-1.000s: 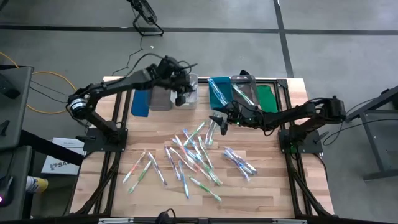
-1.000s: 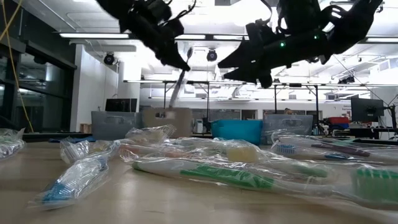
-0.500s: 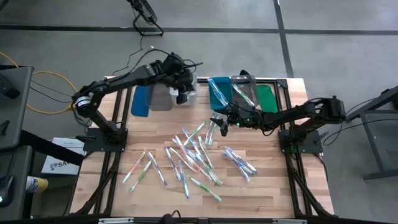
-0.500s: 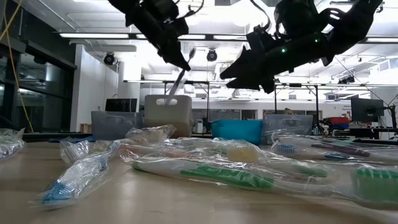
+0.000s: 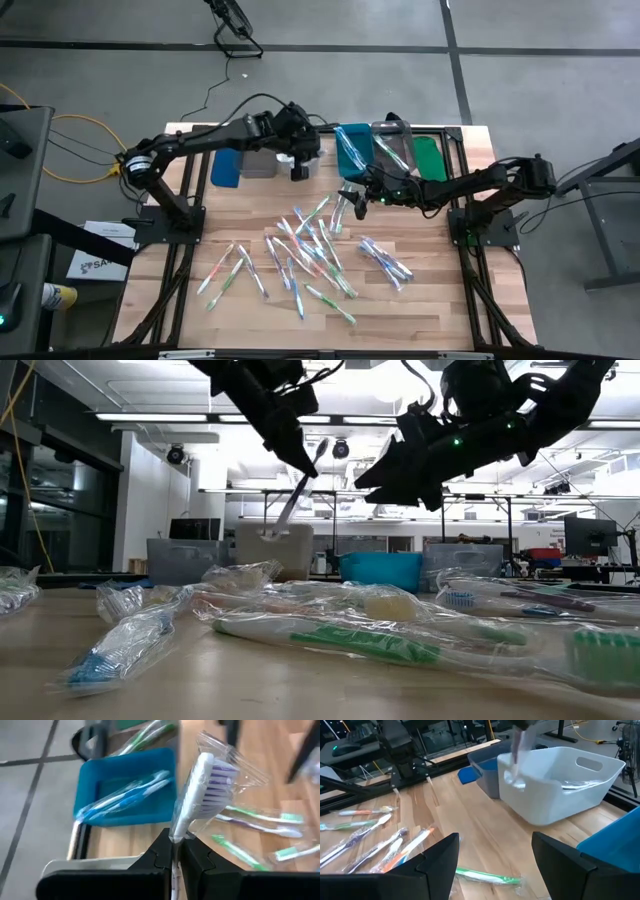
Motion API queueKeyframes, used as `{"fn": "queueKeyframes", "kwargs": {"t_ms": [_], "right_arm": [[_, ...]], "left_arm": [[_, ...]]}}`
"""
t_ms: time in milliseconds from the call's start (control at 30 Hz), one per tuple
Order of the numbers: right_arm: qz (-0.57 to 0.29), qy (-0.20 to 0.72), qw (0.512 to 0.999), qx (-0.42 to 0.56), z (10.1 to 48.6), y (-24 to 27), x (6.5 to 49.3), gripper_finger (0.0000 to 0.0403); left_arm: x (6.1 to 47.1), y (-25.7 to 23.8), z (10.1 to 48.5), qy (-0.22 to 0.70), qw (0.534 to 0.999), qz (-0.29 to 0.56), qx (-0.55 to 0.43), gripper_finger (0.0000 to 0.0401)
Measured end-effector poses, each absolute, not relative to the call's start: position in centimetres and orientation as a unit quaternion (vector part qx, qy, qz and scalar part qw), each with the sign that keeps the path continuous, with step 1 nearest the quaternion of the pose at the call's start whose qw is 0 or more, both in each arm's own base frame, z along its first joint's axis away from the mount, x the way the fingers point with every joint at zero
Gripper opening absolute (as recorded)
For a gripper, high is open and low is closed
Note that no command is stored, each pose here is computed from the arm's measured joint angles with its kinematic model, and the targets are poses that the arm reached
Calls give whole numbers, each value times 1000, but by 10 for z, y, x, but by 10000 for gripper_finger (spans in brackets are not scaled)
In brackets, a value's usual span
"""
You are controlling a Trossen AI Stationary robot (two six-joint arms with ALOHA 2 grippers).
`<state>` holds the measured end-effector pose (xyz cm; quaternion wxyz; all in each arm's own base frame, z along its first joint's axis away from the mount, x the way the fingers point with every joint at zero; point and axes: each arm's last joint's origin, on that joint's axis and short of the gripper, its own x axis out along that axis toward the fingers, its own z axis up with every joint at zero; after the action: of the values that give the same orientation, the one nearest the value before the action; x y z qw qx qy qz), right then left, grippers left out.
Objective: Pick & Place Toothbrushes
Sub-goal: Put the violet toothbrush into the gray bin
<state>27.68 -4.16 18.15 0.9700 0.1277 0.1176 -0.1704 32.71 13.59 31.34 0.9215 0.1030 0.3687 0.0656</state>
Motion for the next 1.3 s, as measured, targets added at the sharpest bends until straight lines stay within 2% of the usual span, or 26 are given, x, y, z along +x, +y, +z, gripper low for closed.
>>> {"fn": "queueKeyframes", "kwargs": {"t_ms": [200,367,500,633,933,1167,1300], "right_arm": [[-171,120,970,127,181,-42,277,245],[-171,122,970,127,181,-42,277,245],[-171,126,969,127,180,-42,276,245],[-172,128,969,127,180,-42,276,245],[-172,130,968,127,179,-42,276,245],[-172,131,968,127,179,-42,276,245],[-174,131,968,128,179,-42,276,245]], "left_arm": [[332,111,309,387,903,-17,183,9],[336,99,311,385,897,-18,218,9],[329,108,320,383,902,52,192,9],[317,140,325,367,917,110,113,9],[285,200,319,356,922,153,-1,9],[268,218,327,346,926,141,-50,9],[265,226,335,375,913,143,-68,9]]}}
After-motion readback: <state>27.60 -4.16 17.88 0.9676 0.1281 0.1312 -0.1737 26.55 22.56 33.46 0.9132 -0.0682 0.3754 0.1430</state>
